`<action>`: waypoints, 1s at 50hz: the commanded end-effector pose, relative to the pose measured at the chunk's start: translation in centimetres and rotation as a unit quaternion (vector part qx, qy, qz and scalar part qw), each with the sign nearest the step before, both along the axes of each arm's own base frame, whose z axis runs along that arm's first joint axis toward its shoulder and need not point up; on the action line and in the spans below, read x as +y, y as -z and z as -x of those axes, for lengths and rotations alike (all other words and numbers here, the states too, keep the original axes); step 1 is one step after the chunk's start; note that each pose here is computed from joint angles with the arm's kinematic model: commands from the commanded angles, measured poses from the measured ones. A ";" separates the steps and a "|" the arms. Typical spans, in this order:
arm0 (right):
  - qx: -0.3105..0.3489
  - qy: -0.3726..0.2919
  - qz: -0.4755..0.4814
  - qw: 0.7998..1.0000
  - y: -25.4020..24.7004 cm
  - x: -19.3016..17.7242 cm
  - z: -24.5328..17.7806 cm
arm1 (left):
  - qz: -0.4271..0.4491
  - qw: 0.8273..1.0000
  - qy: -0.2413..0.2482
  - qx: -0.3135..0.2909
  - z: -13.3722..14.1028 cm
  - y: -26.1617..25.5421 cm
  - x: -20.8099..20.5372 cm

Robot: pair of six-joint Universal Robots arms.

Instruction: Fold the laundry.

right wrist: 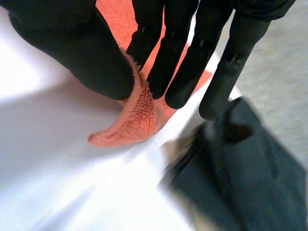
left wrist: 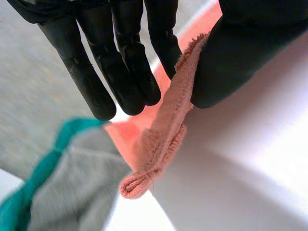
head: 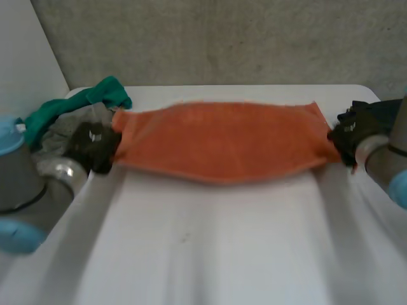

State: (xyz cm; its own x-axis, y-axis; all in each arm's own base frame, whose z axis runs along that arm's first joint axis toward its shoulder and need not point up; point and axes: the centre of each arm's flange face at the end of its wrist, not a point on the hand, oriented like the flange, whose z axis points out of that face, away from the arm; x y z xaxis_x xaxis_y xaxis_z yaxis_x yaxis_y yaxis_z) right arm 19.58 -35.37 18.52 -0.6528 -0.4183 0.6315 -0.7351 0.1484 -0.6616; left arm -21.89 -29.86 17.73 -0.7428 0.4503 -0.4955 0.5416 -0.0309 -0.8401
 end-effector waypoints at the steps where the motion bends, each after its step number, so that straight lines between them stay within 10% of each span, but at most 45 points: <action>1: 0.119 -0.051 -0.105 0.986 -1.5 9.8 2.9 | -0.102 0.985 0.029 -0.138 -3.2 -0.9 11.0; 10: 0.174 -0.083 -0.133 0.972 -0.8 12.2 4.9 | -0.125 0.980 0.022 -0.155 -4.5 -2.0 12.2; 28: 0.058 -0.055 0.120 0.990 1.4 -3.0 0.4 | -0.003 0.993 -0.023 -0.117 0.5 1.7 -3.7; 41: 0.051 -0.080 0.164 0.982 5.9 -9.0 -4.1 | 0.028 0.992 -0.042 -0.115 3.3 3.2 -7.8; 50: 0.016 0.014 0.179 0.984 3.0 -9.1 -3.7 | 0.046 0.997 -0.034 -0.047 5.2 0.8 -7.5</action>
State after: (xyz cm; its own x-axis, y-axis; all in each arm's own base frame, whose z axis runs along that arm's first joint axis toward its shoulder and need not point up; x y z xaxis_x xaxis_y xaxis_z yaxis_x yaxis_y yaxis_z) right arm 24.04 -45.03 12.96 -0.5541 -0.2094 0.8057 -0.8005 -0.1316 -0.5848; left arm -26.40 -37.78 15.07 -0.6653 0.3578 -0.6553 0.6873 -0.0494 -0.7247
